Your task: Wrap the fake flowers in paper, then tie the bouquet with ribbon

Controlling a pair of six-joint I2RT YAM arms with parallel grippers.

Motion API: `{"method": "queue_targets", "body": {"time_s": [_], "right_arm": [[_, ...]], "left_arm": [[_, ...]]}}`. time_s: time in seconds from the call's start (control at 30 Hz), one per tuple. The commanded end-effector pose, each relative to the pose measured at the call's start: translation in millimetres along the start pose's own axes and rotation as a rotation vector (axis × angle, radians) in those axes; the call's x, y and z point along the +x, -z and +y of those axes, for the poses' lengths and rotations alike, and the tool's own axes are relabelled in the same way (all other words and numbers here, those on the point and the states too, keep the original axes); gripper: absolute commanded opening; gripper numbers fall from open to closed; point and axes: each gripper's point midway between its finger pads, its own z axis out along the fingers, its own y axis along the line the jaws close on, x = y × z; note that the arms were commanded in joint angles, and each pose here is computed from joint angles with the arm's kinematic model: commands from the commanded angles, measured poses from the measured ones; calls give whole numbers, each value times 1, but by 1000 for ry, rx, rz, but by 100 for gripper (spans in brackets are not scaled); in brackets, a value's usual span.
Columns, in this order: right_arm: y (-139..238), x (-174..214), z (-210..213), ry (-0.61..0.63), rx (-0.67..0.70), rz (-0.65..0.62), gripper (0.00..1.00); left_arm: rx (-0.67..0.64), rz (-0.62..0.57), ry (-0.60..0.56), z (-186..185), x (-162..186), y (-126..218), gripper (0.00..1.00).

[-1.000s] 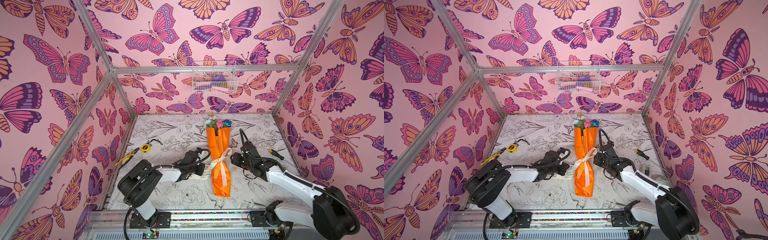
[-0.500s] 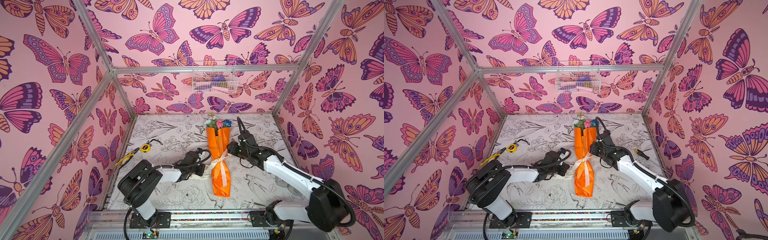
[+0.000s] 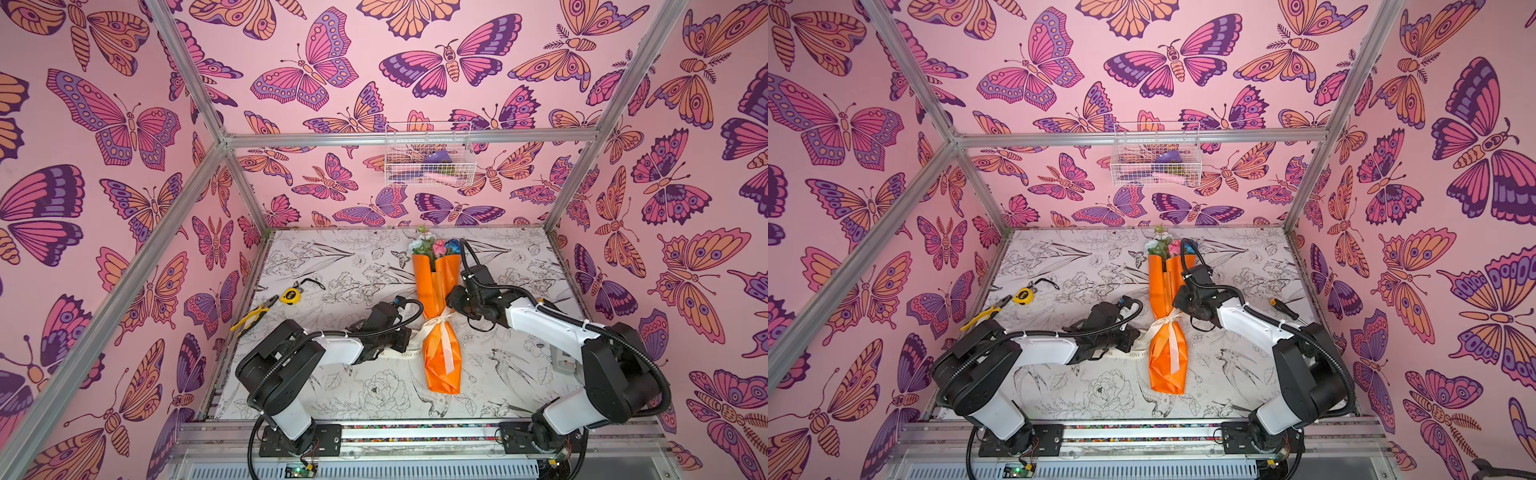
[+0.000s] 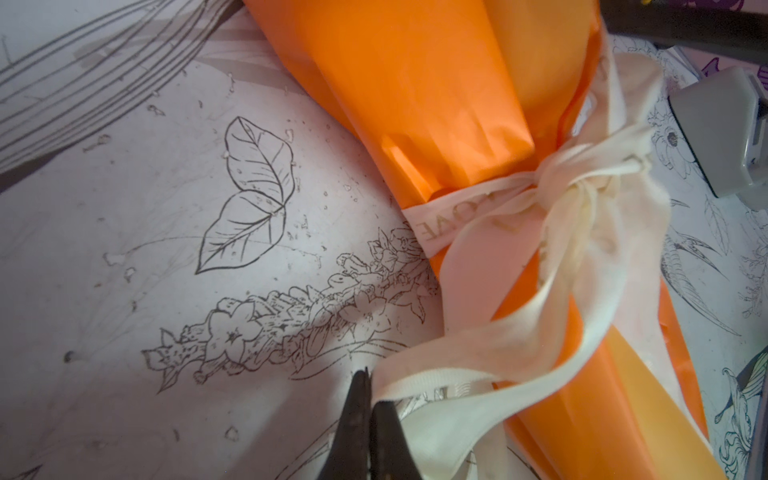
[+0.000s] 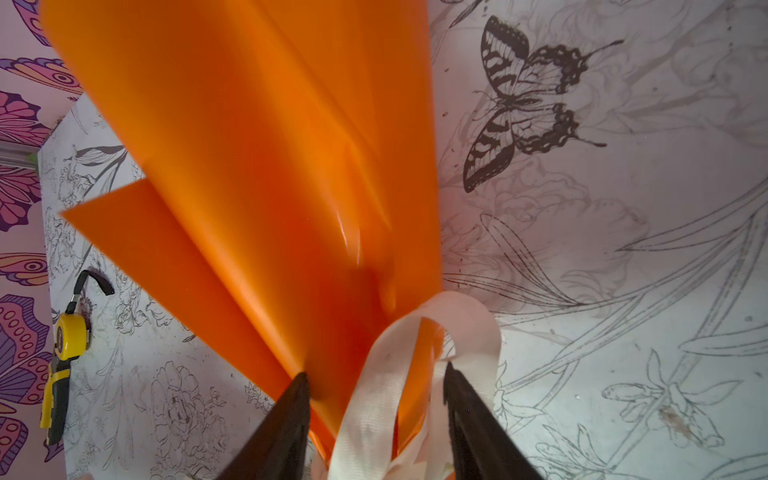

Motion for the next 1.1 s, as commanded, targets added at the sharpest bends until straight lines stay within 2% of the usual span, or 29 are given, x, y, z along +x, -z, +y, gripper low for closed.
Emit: {"method": "queue_targets", "body": {"time_s": [0.0,0.03,0.4,0.5,0.77,1.07], "right_arm": [[-4,-8,15,-37,-34,-11,37],[-10,-5,12,-43,-24,1,34],[-16,5,3,-73,-2,31,36],[-17,7,2,-78,-8,36,29],[-13,11,-2,-80,-22,30,1],[17,5,10,-39,-114,-15,0]], "left_arm": [[8,5,-15,-3,1,-2,0],[9,6,-15,-3,1,-2,0],[16,9,-12,-4,2,-3,0],[15,10,-12,-4,2,-4,0],[9,7,-9,-3,2,-3,0],[1,-2,-11,-2,0,-1,0]]}}
